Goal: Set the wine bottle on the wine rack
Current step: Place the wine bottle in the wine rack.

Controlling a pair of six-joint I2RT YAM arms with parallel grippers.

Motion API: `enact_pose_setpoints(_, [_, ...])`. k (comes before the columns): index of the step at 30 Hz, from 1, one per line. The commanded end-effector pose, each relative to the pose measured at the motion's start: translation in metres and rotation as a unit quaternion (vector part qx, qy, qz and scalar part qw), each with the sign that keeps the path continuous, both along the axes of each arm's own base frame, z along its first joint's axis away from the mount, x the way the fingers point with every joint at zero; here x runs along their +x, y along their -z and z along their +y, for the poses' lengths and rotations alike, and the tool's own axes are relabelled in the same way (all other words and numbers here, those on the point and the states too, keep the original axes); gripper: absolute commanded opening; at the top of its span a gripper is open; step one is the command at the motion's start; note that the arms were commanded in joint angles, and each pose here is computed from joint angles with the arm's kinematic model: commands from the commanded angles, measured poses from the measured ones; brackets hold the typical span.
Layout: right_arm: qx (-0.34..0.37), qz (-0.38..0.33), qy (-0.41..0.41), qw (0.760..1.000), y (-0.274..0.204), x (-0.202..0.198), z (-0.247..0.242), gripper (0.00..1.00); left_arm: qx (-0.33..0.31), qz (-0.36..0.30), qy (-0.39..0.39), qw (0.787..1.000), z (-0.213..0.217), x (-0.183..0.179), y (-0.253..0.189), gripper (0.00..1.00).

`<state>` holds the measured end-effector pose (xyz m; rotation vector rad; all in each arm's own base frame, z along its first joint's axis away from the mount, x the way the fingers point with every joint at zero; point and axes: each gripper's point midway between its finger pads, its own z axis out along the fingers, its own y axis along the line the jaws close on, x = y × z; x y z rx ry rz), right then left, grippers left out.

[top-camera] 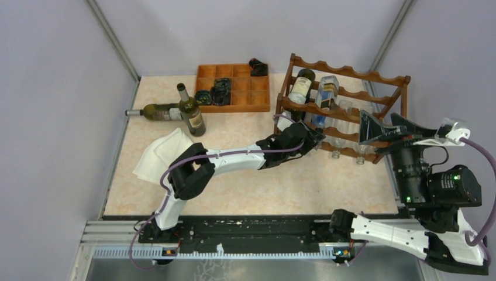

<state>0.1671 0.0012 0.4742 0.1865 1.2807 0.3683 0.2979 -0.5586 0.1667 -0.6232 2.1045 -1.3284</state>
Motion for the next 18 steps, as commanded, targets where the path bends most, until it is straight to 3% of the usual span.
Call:
enact_pose_setpoints(1, [0.016,-0.002,-0.001,1.0,-0.002,-0.002,-0.005,0.98,-0.013,-0.006,-0.031,0.999,0.008,0.022,-0.015,0.52])
enact_pose_setpoints(4, [0.016,-0.001,0.0,1.0,-0.001,-0.002,-0.006,0.98,-0.016,-0.009,-0.029,0.999,0.009,0.021,-0.015,0.58])
enact_pose_setpoints(13, [0.012,0.003,-0.002,1.0,0.004,-0.001,-0.002,0.98,-0.008,-0.008,-0.003,1.0,0.02,0.003,-0.011,0.93])
enact_pose_setpoints(18, [0.005,0.005,-0.009,1.0,0.007,-0.001,0.002,0.98,-0.003,-0.031,0.033,0.999,0.021,-0.021,-0.024,0.98])
